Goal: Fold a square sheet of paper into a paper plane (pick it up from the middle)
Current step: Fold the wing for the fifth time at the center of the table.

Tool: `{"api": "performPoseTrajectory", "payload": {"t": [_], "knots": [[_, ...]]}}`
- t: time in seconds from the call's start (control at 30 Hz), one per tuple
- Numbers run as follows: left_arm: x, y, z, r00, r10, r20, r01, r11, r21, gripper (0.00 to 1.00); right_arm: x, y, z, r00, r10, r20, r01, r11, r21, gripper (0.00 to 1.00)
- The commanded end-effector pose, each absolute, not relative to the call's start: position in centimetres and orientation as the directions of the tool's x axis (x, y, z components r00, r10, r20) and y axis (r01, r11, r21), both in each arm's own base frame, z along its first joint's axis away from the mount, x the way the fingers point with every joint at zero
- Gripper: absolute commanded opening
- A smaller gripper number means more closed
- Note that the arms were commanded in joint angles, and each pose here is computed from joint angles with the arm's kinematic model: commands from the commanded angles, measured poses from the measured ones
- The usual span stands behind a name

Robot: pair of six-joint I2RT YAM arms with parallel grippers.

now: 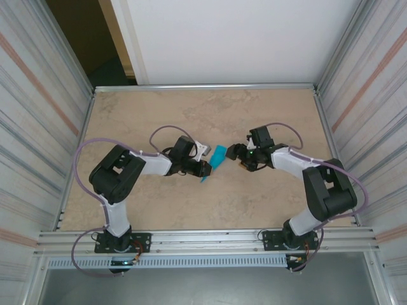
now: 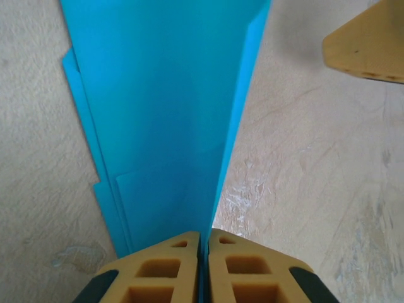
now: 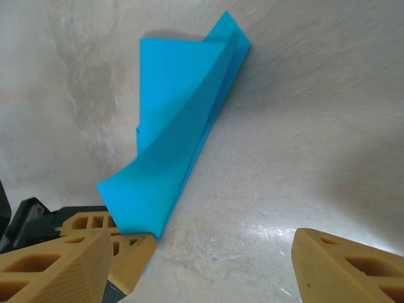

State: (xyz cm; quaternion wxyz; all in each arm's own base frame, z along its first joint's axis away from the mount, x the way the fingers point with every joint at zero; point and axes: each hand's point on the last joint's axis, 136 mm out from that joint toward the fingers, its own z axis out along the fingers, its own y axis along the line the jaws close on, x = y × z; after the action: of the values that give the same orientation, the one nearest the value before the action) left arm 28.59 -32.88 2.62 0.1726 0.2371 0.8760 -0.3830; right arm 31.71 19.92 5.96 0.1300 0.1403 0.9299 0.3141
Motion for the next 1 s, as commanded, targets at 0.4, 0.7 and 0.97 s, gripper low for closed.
{"api": "performPoseTrajectory", "payload": {"t": [0.4, 0.7, 0.97], "knots": [[29.2, -32.9, 2.8, -0.929, 0.171, -0.328, 0.366, 0.562, -0.742, 0.12, 33.0, 23.0, 4.7, -0.962, 0.155, -0.226, 0.001, 0.827, 0.562, 0.58], [29.0, -32.7, 2.1, -0.942, 0.155, -0.298, 0.332, 0.569, -0.753, 0.12, 33.2, 23.8, 3.2, -0.974, 0.110, -0.196, -0.018, 0.830, 0.558, 0.59], [28.9, -32.5, 1.4, -0.946, 0.155, -0.285, 0.320, 0.580, -0.749, 0.12, 32.9, 23.6, 1.0, -0.983, 0.121, -0.139, 0.031, 0.851, 0.523, 0.65]]}}
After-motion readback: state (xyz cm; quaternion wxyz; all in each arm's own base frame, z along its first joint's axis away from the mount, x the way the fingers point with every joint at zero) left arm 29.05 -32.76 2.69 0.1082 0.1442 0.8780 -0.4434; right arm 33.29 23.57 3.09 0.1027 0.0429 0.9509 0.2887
